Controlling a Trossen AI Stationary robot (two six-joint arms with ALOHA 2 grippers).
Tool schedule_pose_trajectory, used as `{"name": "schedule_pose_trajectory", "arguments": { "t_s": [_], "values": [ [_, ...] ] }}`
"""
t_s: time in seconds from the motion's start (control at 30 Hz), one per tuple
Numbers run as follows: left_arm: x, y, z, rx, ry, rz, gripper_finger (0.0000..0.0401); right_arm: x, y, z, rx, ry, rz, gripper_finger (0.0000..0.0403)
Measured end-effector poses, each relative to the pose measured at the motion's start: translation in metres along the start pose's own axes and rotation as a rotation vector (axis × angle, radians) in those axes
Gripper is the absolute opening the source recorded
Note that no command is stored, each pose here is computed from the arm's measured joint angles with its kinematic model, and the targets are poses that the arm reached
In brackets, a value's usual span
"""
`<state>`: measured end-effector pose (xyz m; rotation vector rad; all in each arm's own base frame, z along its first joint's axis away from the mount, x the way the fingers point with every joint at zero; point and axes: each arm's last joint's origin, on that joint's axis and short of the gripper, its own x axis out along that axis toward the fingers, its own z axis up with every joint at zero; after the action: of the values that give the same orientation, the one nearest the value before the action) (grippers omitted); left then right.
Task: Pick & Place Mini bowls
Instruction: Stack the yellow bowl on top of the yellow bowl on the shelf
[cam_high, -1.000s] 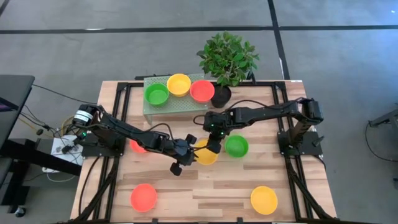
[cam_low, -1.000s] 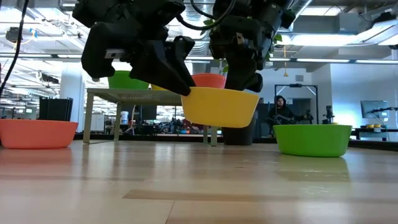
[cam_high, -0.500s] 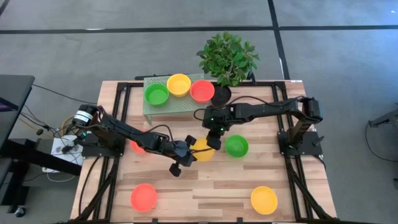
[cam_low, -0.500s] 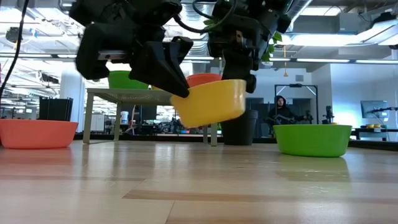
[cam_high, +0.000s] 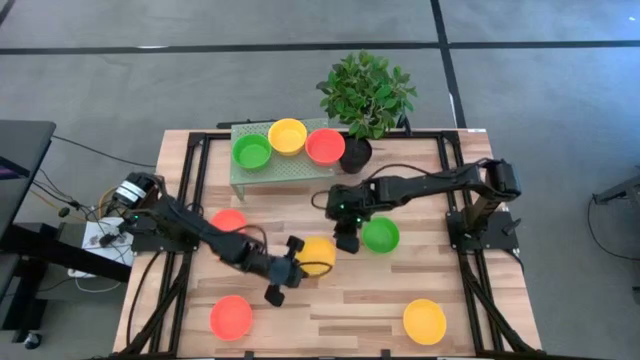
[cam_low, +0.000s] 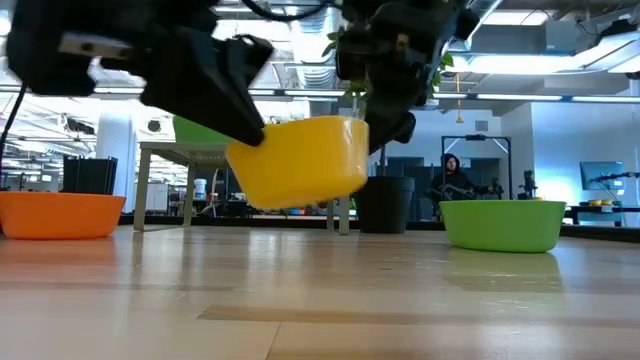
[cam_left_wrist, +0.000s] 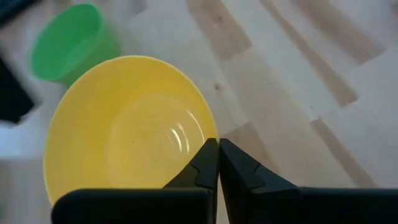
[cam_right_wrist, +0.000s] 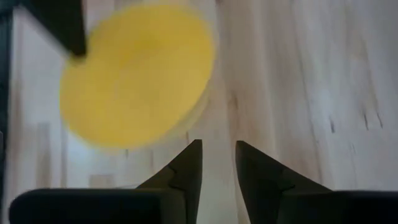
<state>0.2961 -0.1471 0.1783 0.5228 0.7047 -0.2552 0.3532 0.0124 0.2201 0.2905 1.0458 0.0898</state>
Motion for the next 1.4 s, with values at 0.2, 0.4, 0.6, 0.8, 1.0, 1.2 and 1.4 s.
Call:
{"name": "schedule_pose_trajectory", "arguments": {
  "t_s": [0.2,0.4,0.6,0.8,1.0,1.2,1.4],
  "values": [
    [-0.031,0.001,0.014,-0.069,-0.008,0.112,0.0007,-0.026,0.034,-0.011,-0.172,-0.021,-0.078,0.0064],
    [-0.090,0.049,0.037,-0.223,-0.091,0.210,0.0009,-0.080,0.056,-0.037,-0.258,-0.119,-0.255,0.0046],
    [-0.143,0.113,0.037,-0.314,-0.051,0.344,0.0010,-0.081,0.047,-0.087,-0.305,-0.340,-0.384,0.0033],
    [-0.170,0.182,0.015,-0.377,0.007,0.479,0.0008,-0.077,0.018,-0.104,-0.307,-0.655,-0.366,0.0024],
    [-0.170,0.233,-0.024,-0.474,0.073,0.502,0.0009,-0.085,-0.005,-0.103,-0.067,-0.712,-0.372,0.0012],
    [-0.165,0.261,-0.047,-0.505,0.077,0.475,0.0009,-0.075,-0.009,-0.104,-0.068,-0.645,-0.370,0.0005],
    [-0.142,0.274,-0.064,-0.536,0.160,0.465,0.0008,-0.069,-0.010,-0.102,-0.100,-0.633,-0.384,0.0004]
  ]
}}
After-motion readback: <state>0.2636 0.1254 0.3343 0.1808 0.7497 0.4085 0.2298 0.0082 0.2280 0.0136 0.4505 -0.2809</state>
